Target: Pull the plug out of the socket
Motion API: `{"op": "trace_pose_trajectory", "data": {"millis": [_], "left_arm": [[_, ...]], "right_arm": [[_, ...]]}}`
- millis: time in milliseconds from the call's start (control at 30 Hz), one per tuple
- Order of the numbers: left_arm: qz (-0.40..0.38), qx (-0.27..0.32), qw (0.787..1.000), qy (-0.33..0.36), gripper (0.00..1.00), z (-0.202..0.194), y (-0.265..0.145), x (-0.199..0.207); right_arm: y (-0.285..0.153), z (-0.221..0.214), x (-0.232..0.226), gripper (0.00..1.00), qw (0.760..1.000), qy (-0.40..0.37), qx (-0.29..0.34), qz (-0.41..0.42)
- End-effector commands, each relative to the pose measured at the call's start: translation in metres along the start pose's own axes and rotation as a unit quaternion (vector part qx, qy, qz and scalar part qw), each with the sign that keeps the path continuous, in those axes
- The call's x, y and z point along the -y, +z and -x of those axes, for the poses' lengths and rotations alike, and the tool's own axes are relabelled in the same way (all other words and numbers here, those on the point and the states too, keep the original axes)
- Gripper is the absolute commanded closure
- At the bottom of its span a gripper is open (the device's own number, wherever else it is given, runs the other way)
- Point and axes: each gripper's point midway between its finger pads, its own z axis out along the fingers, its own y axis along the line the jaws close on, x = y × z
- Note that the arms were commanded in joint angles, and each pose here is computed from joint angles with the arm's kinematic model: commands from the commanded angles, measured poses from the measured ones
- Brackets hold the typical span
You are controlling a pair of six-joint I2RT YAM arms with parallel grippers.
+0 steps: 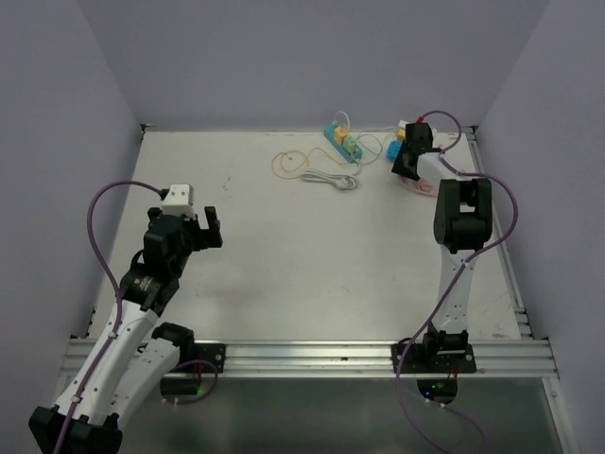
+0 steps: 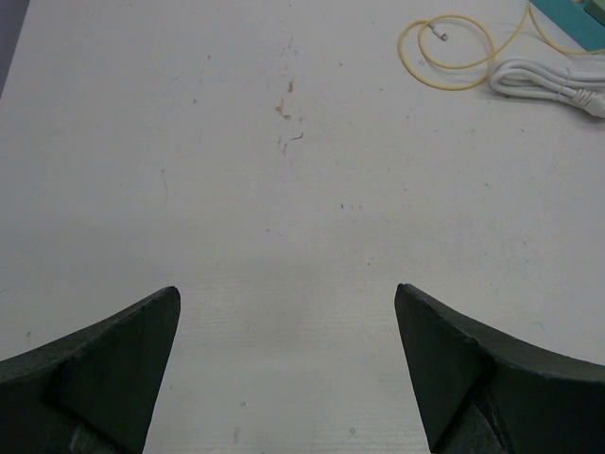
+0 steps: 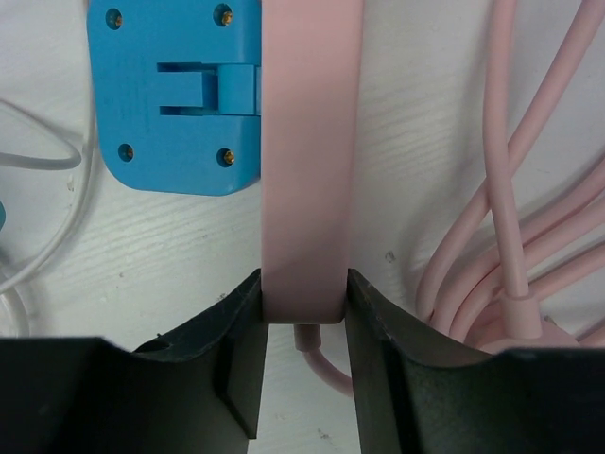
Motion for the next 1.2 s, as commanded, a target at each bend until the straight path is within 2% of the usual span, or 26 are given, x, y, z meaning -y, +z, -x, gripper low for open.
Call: {"op": "trace_pose_trajectory", "data": {"millis": [0, 33, 67, 100, 167, 200, 267, 400, 433, 500, 533, 600, 633, 700, 733, 800, 833, 1033, 1167], "left_arm": [[-0.008, 0.039, 0.999, -0.011, 0.00, 0.024, -0.003, 0.005], [-0.008, 0.040, 0.999, -0.011, 0.00, 0.024, -0.003, 0.004], [-0.008, 0.040, 0.999, -0.012, 0.00, 0.024, -0.003, 0.004], [-0.008, 0.040, 0.999, -0.012, 0.00, 0.024, -0.003, 0.005], [-0.009, 0.041, 0.999, -0.013, 0.00, 0.025, -0.003, 0.005], [-0.011, 0.041, 0.999, -0.013, 0.00, 0.025, -0.004, 0.006], [-0.014, 0.042, 0.999, -0.012, 0.00, 0.025, -0.004, 0.007], [-0.015, 0.047, 0.999, -0.016, 0.00, 0.027, -0.006, 0.007], [-0.016, 0.047, 0.999, -0.016, 0.00, 0.026, -0.006, 0.007], [-0.019, 0.050, 0.998, -0.019, 0.00, 0.027, -0.006, 0.008], [-0.021, 0.049, 0.998, -0.021, 0.00, 0.026, -0.006, 0.009], [-0.027, 0.048, 0.998, -0.023, 0.00, 0.024, -0.006, 0.011], [-0.029, 0.046, 0.998, -0.024, 0.00, 0.023, -0.006, 0.011], [-0.035, 0.042, 0.998, -0.025, 0.01, 0.021, -0.006, 0.014], [-0.037, 0.041, 0.998, -0.024, 0.01, 0.021, -0.006, 0.014], [-0.042, 0.036, 0.998, -0.025, 0.00, 0.018, -0.005, 0.016], [-0.044, 0.034, 0.998, -0.025, 0.00, 0.017, -0.005, 0.017], [-0.069, 0.001, 0.997, -0.033, 0.00, 0.005, 0.001, 0.029], [-0.093, -0.031, 0.994, -0.053, 0.00, -0.005, 0.001, 0.040]], "right_arm": [[-0.004, 0.008, 0.003, 0.63, 1.000, -0.011, 0.011, 0.006], [-0.003, 0.006, 0.003, 0.69, 1.000, -0.016, 0.011, 0.011], [-0.004, 0.004, 0.003, 0.69, 1.000, -0.018, 0.010, 0.011], [-0.004, 0.002, 0.004, 0.77, 1.000, -0.021, 0.008, 0.012], [-0.007, -0.003, 0.003, 0.86, 0.999, -0.027, 0.003, 0.022], [-0.009, -0.005, 0.002, 0.95, 0.999, -0.030, 0.000, 0.029], [-0.022, -0.012, -0.002, 1.00, 0.998, -0.028, -0.008, 0.048], [-0.059, -0.021, -0.006, 1.00, 0.997, -0.022, -0.003, 0.075], [-0.064, -0.039, -0.004, 1.00, 0.997, -0.028, -0.018, 0.075], [-0.092, -0.035, -0.006, 1.00, 0.996, -0.035, 0.001, 0.082], [-0.100, -0.055, -0.003, 1.00, 0.996, -0.043, -0.014, 0.081], [-0.127, -0.055, -0.003, 1.00, 0.995, -0.046, 0.001, 0.091], [-0.133, -0.077, 0.001, 1.00, 0.995, -0.050, -0.016, 0.090], [-0.159, -0.077, 0.002, 1.00, 0.994, -0.045, 0.003, 0.102], [-0.164, -0.099, 0.006, 1.00, 0.994, -0.047, -0.015, 0.101], [-0.190, -0.099, 0.005, 1.00, 0.992, -0.043, 0.005, 0.117], [-0.197, -0.117, 0.008, 1.00, 0.992, -0.043, -0.010, 0.118], [-0.239, -0.161, 0.002, 1.00, 0.981, -0.032, -0.032, 0.188], [-0.258, -0.202, -0.019, 1.00, 0.964, -0.069, -0.060, 0.251]]}}
